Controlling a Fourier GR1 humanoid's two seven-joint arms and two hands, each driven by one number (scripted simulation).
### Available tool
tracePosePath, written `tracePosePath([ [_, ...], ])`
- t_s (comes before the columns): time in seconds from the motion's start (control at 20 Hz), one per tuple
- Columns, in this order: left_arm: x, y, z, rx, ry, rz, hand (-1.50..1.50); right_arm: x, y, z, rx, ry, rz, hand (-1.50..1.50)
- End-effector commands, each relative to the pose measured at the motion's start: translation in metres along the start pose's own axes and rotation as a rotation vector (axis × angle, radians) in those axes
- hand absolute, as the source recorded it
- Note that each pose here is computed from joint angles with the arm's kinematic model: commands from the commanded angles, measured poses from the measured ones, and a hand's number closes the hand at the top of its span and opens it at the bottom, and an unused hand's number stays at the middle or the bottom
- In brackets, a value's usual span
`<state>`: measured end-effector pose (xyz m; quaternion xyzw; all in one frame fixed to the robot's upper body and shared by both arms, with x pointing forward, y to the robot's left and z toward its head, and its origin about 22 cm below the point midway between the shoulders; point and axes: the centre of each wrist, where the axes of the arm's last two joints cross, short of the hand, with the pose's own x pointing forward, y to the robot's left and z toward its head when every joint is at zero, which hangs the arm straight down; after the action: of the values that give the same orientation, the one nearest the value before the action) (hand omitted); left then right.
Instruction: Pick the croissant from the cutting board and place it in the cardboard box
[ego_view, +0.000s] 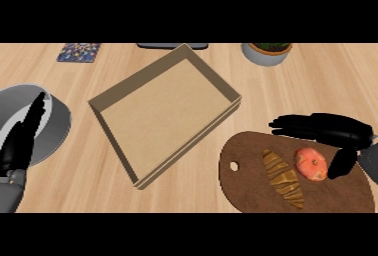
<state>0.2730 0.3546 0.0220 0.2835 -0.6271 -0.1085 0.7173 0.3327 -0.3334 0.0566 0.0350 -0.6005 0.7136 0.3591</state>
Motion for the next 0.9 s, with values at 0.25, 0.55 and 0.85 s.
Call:
tracePosePath([
  [0.25,-0.004,-0.004,0.002,0.029,0.026,0.0,0.0,-0.004,0.005,-0.041,0.203,-0.012,0.05,-1.5],
  [0.55,0.002,-0.003,0.017,0.013,0.027,0.0,0.0,-0.001,0.016,-0.044,0.221,-0.023,0.071,-1.5],
  [0.85,-0.007,0.0,-0.005,0.024,0.039,0.008,0.0,0.01,0.023,-0.065,0.219,-0.006,0.075,-1.5],
])
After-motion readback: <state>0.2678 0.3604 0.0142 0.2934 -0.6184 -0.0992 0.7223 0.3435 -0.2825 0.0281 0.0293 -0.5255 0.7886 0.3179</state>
